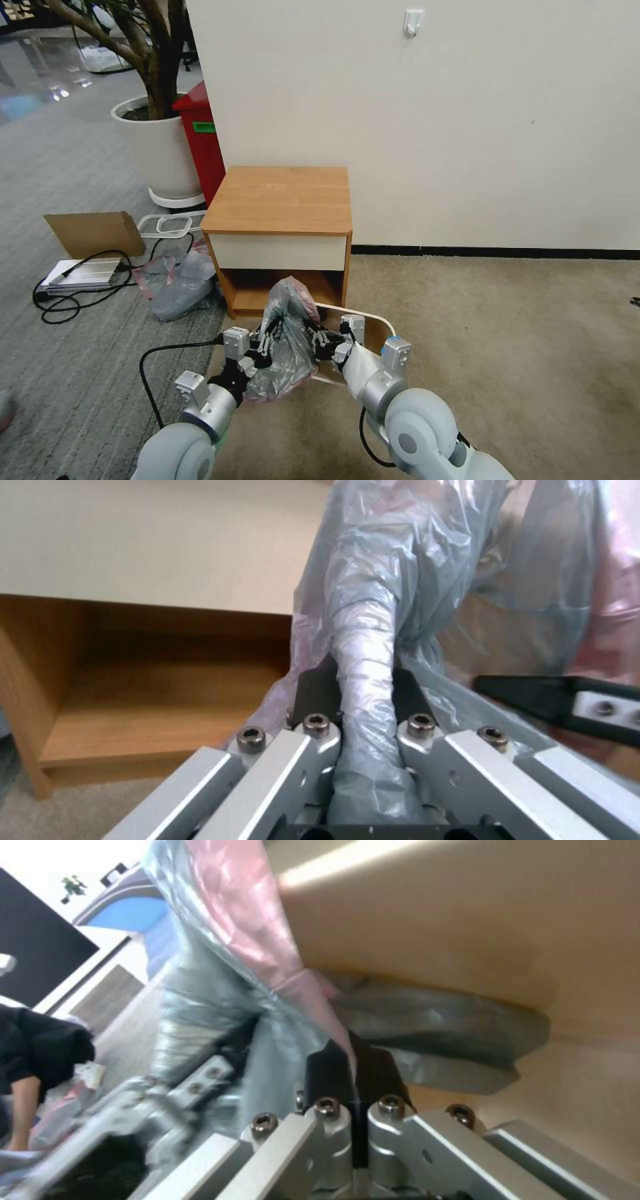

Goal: Pick up the garbage bag from the table and place it over the trash can.

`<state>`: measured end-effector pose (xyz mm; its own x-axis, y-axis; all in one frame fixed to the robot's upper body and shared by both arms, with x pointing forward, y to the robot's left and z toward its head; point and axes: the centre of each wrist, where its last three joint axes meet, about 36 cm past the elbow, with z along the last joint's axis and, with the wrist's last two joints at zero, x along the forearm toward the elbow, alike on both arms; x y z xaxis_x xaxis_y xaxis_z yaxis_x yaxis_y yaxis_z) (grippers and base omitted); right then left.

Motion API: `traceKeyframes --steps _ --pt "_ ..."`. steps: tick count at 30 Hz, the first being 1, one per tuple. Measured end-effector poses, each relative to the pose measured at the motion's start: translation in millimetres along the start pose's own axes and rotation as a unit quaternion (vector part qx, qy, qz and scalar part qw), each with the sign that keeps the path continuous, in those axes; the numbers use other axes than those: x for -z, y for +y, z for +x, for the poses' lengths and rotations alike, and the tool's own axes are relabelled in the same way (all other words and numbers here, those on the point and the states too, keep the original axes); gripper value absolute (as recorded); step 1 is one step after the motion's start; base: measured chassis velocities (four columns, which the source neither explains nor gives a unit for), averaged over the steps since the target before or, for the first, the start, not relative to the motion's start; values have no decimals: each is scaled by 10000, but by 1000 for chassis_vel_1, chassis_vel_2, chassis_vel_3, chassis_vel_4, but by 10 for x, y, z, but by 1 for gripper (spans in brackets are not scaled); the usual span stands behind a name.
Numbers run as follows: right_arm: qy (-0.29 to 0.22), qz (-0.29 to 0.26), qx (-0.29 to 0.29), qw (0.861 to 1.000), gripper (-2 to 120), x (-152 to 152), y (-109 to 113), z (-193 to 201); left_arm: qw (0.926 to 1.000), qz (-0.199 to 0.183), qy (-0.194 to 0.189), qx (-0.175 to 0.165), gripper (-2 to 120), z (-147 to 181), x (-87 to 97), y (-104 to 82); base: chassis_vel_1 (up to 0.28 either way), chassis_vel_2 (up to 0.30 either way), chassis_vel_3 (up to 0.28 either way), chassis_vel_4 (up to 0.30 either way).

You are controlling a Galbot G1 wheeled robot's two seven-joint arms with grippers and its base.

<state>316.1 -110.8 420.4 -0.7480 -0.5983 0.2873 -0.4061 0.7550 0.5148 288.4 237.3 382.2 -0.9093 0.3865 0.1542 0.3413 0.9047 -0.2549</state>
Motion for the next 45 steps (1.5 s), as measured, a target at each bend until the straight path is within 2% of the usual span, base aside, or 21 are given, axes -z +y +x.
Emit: traceKeyframes --steps 7,14,18,24,32,42,44,45 --pt "-308 133 341 9989 0 139 111 143 9999 -99 51 24 5 -6 -21 20 0 0 0 0" --pt "-539 275 386 9974 0 314 81 183 9998 -187 89 -35 5 2 -37 -10 0 0 0 0" --pt "-685 390 311 9964 0 478 -22 199 9993 -348 100 -74 5 21 -47 -9 0 0 0 0" --pt "-662 612 20 9959 0 646 -250 230 9976 -673 -112 -117 5 32 -50 24 0 0 0 0" --pt "-505 882 -232 9946 0 693 -445 329 9967 -731 -366 -38 5 26 -6 90 0 0 0 0" --pt "-456 1107 -417 9919 0 795 -570 460 9966 -716 -407 -4 5 33 -6 126 0 0 0 0" --pt "-442 1143 -473 9913 2 804 -603 469 9968 -689 -415 -6 5 33 -6 127 0 0 0 0" --pt "-418 1175 -523 9908 8 808 -632 475 9969 -658 -426 -7 5 31 -3 125 0 0 0 0"
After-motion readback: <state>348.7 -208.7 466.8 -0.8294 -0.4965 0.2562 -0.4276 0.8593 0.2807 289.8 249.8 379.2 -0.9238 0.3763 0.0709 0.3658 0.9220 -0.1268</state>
